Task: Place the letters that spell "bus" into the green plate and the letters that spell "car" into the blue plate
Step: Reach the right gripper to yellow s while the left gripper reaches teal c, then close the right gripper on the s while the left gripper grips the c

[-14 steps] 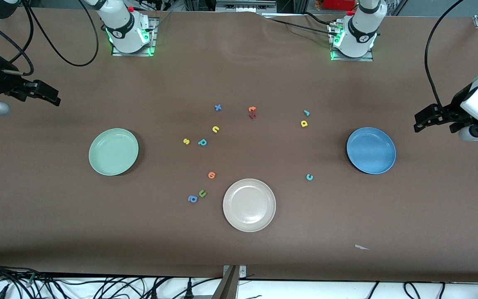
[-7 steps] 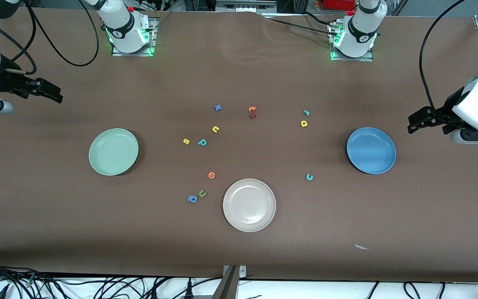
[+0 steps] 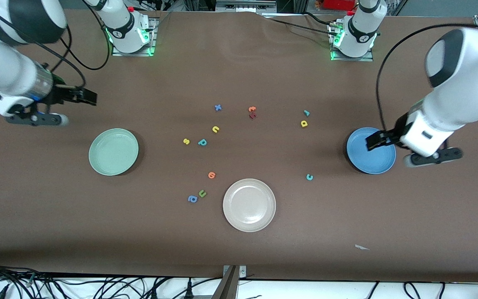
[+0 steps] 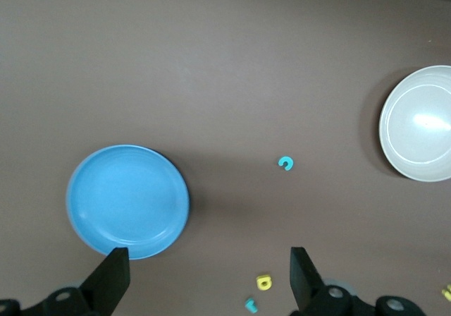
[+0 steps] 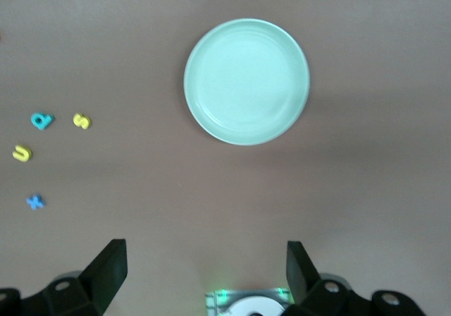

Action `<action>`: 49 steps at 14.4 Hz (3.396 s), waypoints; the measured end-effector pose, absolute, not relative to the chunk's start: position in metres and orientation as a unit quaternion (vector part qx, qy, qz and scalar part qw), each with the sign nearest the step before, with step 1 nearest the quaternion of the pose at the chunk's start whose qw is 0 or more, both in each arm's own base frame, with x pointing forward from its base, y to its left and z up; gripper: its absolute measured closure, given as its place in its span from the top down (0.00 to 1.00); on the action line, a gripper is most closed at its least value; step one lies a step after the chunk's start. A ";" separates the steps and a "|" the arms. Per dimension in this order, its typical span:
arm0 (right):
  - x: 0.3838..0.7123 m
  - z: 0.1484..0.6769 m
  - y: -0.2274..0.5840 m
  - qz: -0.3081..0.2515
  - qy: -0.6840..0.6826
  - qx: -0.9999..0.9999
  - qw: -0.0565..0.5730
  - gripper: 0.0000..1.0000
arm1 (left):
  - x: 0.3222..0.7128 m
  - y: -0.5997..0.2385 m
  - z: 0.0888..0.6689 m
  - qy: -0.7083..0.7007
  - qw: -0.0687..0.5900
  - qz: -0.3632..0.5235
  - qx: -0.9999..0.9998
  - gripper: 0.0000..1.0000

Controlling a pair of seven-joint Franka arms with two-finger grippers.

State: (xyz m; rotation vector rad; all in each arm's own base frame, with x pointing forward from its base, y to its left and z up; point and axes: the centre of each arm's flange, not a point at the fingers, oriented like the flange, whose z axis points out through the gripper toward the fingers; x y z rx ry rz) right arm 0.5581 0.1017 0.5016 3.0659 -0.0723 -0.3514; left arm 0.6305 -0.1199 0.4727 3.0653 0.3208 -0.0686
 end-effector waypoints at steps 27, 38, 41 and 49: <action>0.525 0.201 0.310 -0.056 -0.260 0.964 0.018 0.58 | 0.651 -0.230 0.171 0.113 0.024 -0.038 0.993 0.85; 0.524 0.180 0.309 -0.051 -0.261 0.964 0.017 0.58 | 0.652 -0.234 0.169 0.111 0.024 -0.038 0.993 0.56; 0.524 0.175 0.308 -0.049 -0.261 0.964 0.016 0.55 | 0.652 -0.235 0.170 0.111 0.025 -0.037 0.993 0.52; 0.532 0.185 0.303 -0.043 -0.253 0.966 0.017 0.27 | 0.654 -0.236 0.174 0.111 0.026 -0.033 0.993 0.29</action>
